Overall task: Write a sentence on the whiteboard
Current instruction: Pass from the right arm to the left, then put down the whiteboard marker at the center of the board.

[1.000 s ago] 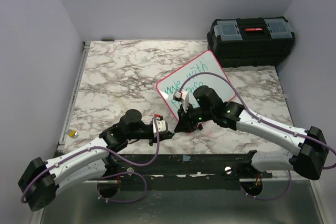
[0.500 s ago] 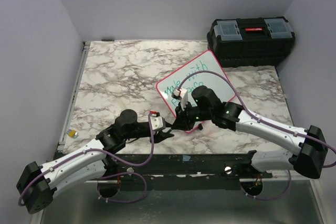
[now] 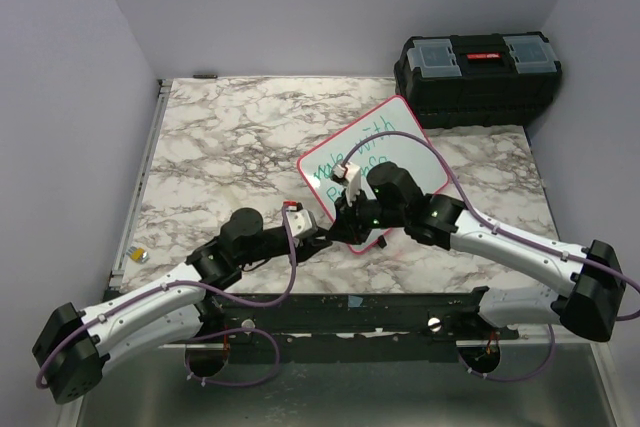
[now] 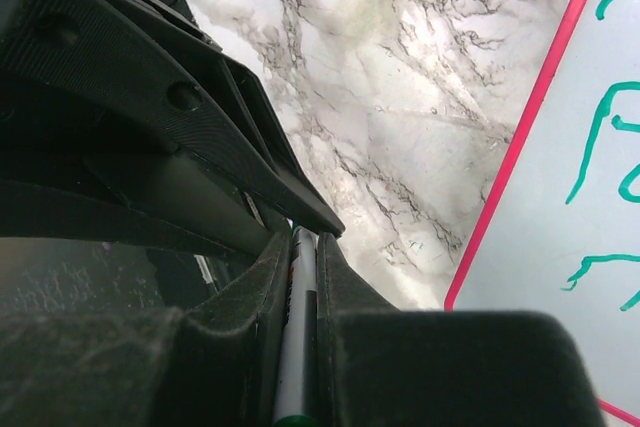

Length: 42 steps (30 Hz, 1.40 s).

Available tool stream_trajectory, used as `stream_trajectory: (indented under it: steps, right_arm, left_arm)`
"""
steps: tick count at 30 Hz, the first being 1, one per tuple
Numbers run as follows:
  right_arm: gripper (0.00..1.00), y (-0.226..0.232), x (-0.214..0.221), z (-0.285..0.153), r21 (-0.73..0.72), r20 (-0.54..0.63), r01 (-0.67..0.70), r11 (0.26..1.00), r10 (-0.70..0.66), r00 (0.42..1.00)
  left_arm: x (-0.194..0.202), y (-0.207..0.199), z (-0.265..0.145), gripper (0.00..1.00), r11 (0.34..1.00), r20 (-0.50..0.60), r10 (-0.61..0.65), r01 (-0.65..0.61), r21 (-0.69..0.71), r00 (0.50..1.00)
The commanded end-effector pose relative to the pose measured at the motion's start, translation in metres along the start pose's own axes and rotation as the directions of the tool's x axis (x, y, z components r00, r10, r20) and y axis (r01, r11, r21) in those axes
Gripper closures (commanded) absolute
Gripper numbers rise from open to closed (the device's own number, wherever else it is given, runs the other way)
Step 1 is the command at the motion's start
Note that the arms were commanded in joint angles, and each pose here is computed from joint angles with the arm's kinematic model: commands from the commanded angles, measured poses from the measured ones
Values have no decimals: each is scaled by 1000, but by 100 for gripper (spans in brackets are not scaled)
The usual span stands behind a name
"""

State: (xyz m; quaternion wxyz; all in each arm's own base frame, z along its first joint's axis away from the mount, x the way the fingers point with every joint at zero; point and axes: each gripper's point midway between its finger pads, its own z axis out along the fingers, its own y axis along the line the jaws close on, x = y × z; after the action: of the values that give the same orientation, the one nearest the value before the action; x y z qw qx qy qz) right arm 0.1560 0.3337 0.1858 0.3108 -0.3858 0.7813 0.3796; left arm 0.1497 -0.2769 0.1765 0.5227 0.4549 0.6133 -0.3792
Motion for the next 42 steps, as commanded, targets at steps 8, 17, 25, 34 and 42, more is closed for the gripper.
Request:
stream_trajectory:
  steps: [8, 17, 25, 34, 42]
  right_arm:
    - [99, 31, -30, -10, -114, 82, -16, 993, 25, 996]
    - [63, 28, -46, -14, -68, 122, -44, 997, 53, 991]
    - [0, -2, -73, -20, 119, 226, -100, 988, 71, 972]
    - [0, -34, -102, -53, 303, 419, -192, 934, 51, 907]
    - [0, -54, -89, -61, 386, 443, -255, 887, 64, 894]
  left_arm:
    - [-5, 17, 3, 100, 993, 56, -32, 38, -110, 998]
    - [-4, 27, -6, 100, 979, 65, -66, 77, -187, 996]
    - [0, 40, -10, 100, 948, 78, -139, 155, -277, 987]
    - [26, 90, -36, 100, 708, 147, -350, 363, -605, 925]
    - [66, 110, -62, 100, 422, 257, -508, 497, -758, 822]
